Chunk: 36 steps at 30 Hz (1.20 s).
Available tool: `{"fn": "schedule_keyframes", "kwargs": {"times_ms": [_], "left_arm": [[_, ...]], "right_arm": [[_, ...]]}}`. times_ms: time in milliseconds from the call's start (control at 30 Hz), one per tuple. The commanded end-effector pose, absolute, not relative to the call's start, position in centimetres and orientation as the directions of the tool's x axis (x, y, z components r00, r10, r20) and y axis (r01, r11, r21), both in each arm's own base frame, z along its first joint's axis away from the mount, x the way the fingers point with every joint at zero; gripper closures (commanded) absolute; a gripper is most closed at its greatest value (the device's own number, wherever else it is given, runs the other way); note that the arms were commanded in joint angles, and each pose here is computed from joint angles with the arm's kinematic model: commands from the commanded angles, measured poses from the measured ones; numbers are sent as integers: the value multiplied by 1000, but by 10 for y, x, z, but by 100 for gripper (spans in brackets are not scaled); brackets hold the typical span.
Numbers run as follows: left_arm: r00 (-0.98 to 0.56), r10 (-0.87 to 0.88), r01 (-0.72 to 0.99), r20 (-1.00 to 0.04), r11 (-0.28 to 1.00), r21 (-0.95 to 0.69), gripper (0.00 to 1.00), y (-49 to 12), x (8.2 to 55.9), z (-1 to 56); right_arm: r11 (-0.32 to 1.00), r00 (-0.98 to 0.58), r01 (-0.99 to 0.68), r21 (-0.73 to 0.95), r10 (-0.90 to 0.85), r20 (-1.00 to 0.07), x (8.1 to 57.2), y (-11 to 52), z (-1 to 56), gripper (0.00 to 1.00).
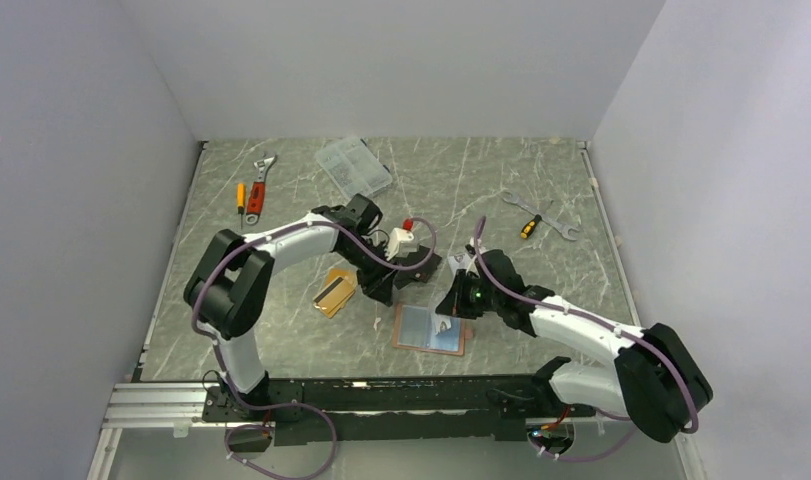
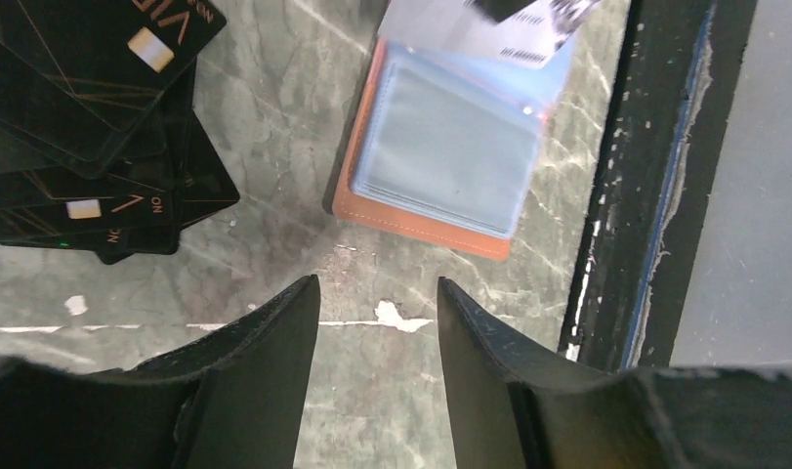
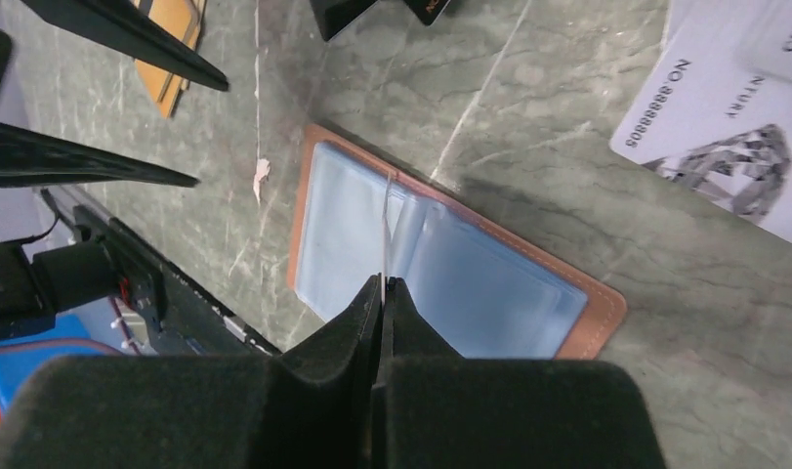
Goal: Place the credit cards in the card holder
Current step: Insert the credit card into the card holder.
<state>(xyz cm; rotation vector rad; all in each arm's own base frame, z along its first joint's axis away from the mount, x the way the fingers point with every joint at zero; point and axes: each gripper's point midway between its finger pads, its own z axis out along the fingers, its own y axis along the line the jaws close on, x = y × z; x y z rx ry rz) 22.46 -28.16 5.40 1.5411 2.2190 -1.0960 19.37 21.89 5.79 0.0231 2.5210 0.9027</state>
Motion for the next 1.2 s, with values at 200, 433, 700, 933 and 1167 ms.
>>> {"fn": "schedule_keyframes", "kwargs": {"times_ms": [200, 433, 700, 933, 1167], "left_arm": [[-569, 414, 780, -711, -2, -626, 39, -317, 212, 161], [-751, 276, 613, -600, -45, -789, 39, -330, 209, 188], [-778, 246, 573, -578, -101, -813, 45, -336, 211, 194], [-768, 280, 582, -575, -67, -810, 49, -333, 210, 176], [-774, 260, 573, -577, -101, -814, 71, -335, 209, 187]], "right_arm": [[528, -731, -427, 734, 276, -624, 205, 251, 138, 100], [458, -621, -492, 740, 411, -667, 216, 249, 182, 100], [419, -602, -510, 751, 450, -660, 222, 254, 198, 100], [370, -596, -521, 769, 487, -638, 223, 256, 208, 100], [363, -606, -502, 785, 500, -618, 230, 260, 209, 100]]}}
